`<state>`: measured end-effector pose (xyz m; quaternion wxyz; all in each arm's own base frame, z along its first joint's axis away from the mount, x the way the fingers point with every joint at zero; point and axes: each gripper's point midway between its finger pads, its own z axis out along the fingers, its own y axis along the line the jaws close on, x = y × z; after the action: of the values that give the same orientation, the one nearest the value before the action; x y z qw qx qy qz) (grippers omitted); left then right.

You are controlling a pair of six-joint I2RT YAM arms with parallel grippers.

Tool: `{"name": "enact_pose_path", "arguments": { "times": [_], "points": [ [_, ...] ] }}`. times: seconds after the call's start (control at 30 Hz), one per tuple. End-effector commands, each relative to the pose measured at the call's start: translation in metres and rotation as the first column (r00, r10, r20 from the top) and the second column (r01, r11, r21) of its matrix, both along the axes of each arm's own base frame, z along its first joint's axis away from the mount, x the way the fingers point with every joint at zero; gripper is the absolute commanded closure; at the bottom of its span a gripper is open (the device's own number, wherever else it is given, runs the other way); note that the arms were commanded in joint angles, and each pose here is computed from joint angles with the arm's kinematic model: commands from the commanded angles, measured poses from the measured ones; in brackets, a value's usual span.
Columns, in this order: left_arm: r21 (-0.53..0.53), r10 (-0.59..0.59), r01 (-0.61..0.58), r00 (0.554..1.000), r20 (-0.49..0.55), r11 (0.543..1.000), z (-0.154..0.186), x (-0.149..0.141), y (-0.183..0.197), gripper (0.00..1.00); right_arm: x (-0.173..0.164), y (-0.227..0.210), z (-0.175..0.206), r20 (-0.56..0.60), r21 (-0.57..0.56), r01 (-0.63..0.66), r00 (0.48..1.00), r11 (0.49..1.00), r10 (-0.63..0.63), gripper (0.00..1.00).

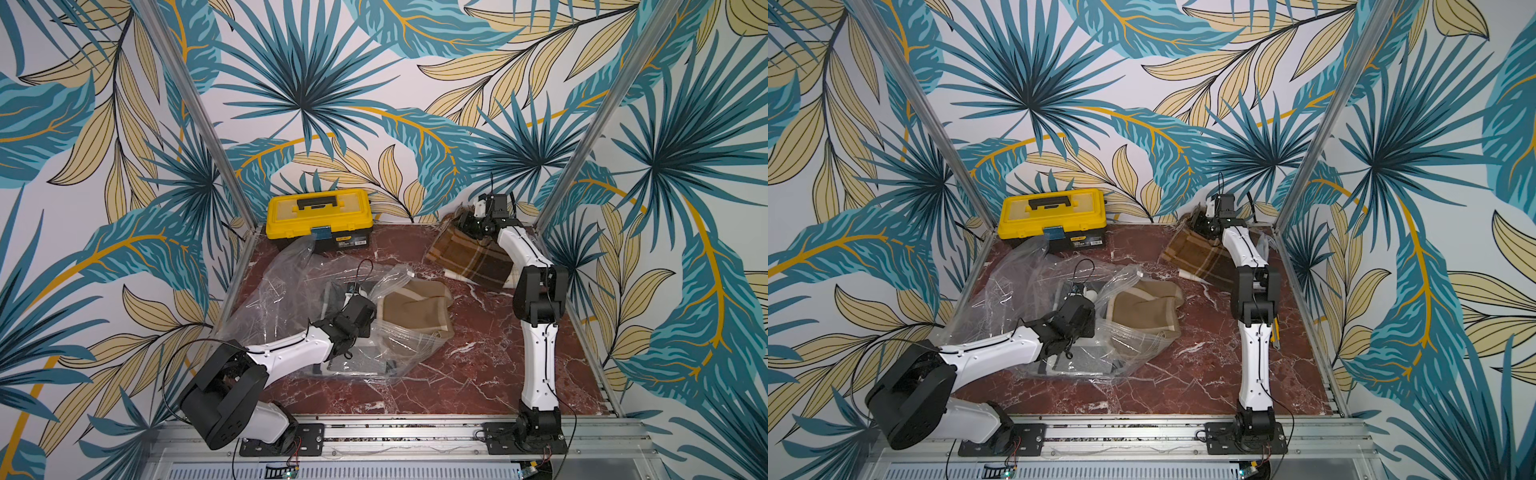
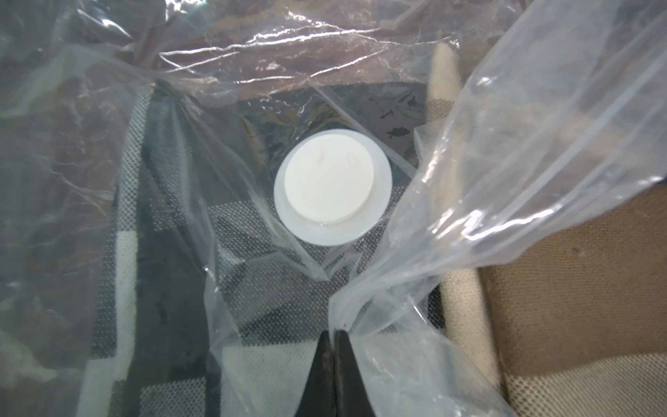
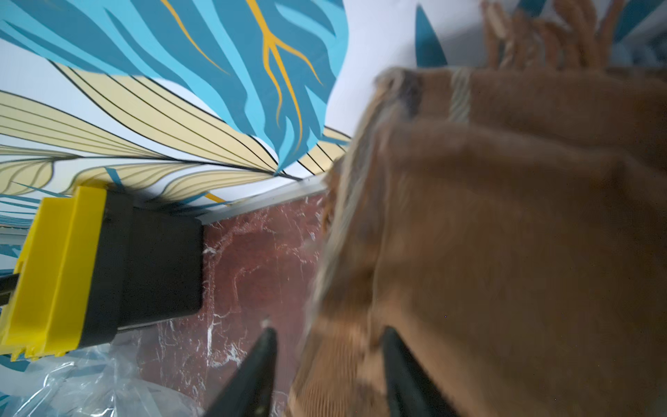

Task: Take the blanket out of the vacuum bag
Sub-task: Place the blanket at the corner of the board.

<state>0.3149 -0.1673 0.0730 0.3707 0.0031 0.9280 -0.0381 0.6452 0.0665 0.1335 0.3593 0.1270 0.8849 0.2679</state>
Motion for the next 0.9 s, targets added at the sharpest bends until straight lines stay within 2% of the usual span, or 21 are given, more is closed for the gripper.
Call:
{"name": "enact_pose_path", "arguments": {
  "times": [0.0,0.07,0.17,0.27,0.33,0.4,0.43,0.53,0.87],
  "points": [
    [-0.010,-0.004,0.004,1.000,0.008,1.000,0.005,-0.001,0.001,1.00,-0.015,-0.015,0.072,0.145,-0.117,0.037,0.989,0.992,-0.020,0.02],
    [-0.021,-0.003,0.004,1.000,0.010,1.000,0.005,-0.002,0.001,1.00,-0.037,-0.035,0.083,0.139,-0.202,0.125,0.985,0.971,-0.098,0.01],
    [-0.043,-0.012,0.012,1.000,0.010,0.999,0.003,-0.003,-0.002,1.00,-0.078,-0.075,0.081,0.103,-0.329,0.289,0.957,0.899,-0.270,0.01],
    [-0.055,-0.021,0.021,1.000,0.006,0.998,0.000,-0.003,-0.005,1.00,-0.107,-0.093,0.072,0.080,-0.381,0.316,0.948,0.869,-0.309,0.00],
    [-0.057,-0.028,0.028,1.000,0.002,0.998,-0.002,-0.003,-0.007,1.00,-0.117,-0.103,0.059,0.041,-0.365,0.323,0.942,0.873,-0.332,0.02],
    [-0.061,-0.030,0.030,1.000,0.003,0.998,-0.003,-0.004,-0.008,1.00,-0.123,-0.114,0.040,-0.013,-0.314,0.338,0.933,0.887,-0.360,0.08],
    [-0.063,-0.031,0.031,1.000,0.004,0.998,-0.003,-0.004,-0.008,1.00,-0.125,-0.119,0.031,-0.038,-0.274,0.351,0.926,0.895,-0.375,0.12],
    [-0.064,-0.030,0.031,1.000,0.004,0.997,-0.002,-0.004,-0.008,1.00,-0.127,-0.128,0.007,-0.098,-0.163,0.365,0.918,0.916,-0.384,0.16],
    [-0.062,-0.036,0.035,0.999,-0.009,0.997,-0.003,-0.003,-0.012,1.00,-0.120,-0.120,-0.026,-0.145,-0.124,0.307,0.935,0.944,-0.323,0.16]
  ]
}}
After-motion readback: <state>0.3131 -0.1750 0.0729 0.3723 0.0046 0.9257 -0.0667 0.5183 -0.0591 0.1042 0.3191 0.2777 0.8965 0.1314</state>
